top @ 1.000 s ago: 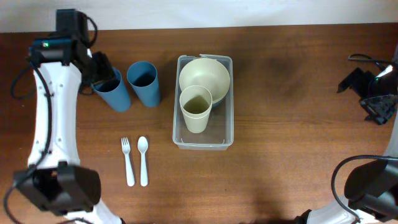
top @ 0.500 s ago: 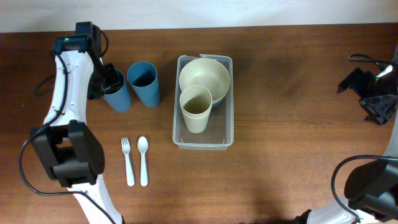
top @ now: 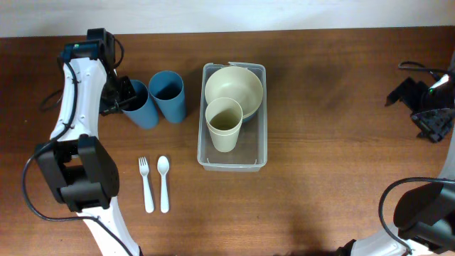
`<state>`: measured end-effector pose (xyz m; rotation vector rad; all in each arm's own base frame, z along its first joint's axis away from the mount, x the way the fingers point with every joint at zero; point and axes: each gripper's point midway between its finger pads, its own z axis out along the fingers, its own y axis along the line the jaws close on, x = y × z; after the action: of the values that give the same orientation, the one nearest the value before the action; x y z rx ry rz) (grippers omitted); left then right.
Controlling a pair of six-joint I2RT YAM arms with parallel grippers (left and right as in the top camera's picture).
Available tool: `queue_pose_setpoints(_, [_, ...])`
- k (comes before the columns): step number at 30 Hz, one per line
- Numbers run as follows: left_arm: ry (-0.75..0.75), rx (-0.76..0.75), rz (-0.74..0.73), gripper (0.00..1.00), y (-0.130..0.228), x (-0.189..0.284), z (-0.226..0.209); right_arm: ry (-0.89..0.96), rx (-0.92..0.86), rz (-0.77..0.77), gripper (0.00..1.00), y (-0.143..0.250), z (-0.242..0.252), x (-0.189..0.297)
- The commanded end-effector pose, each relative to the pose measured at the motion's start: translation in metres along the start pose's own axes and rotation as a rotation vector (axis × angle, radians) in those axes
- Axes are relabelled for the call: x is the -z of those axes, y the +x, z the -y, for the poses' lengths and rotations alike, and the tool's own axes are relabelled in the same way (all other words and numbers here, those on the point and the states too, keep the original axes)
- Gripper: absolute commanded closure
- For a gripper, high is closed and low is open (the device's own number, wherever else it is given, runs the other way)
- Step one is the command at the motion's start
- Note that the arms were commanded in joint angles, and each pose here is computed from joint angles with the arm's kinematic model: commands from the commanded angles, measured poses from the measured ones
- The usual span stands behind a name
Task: Pack container
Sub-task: 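Lift the blue cup over the container with the left gripper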
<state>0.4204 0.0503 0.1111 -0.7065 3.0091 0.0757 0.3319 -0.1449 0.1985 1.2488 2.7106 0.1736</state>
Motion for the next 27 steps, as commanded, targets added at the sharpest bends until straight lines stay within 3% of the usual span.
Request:
queue_pose_setpoints(1, [0.023, 0.038, 0.046, 0.99, -0.006, 0.021, -0.007, -0.009, 0.008, 0.035, 0.01, -0.002, 0.0, 0.011])
queue_pose_setpoints(10, [0.114, -0.022, 0.292, 0.98, 0.009, 0.145, -0.006, -0.009, 0.008, 0.035, 0.01, -0.002, 0.0, 0.011])
queue_pose_setpoints(17, [0.26, -0.296, 0.52, 0.98, 0.079, 0.248, 0.053, -0.009, 0.008, 0.035, 0.01, -0.002, 0.0, 0.011])
queue_pose_setpoints(27, [0.349, -0.585, 0.562, 0.98, 0.159, 0.272, 0.125, -0.009, 0.007, 0.035, 0.01, -0.002, 0.0, 0.011])
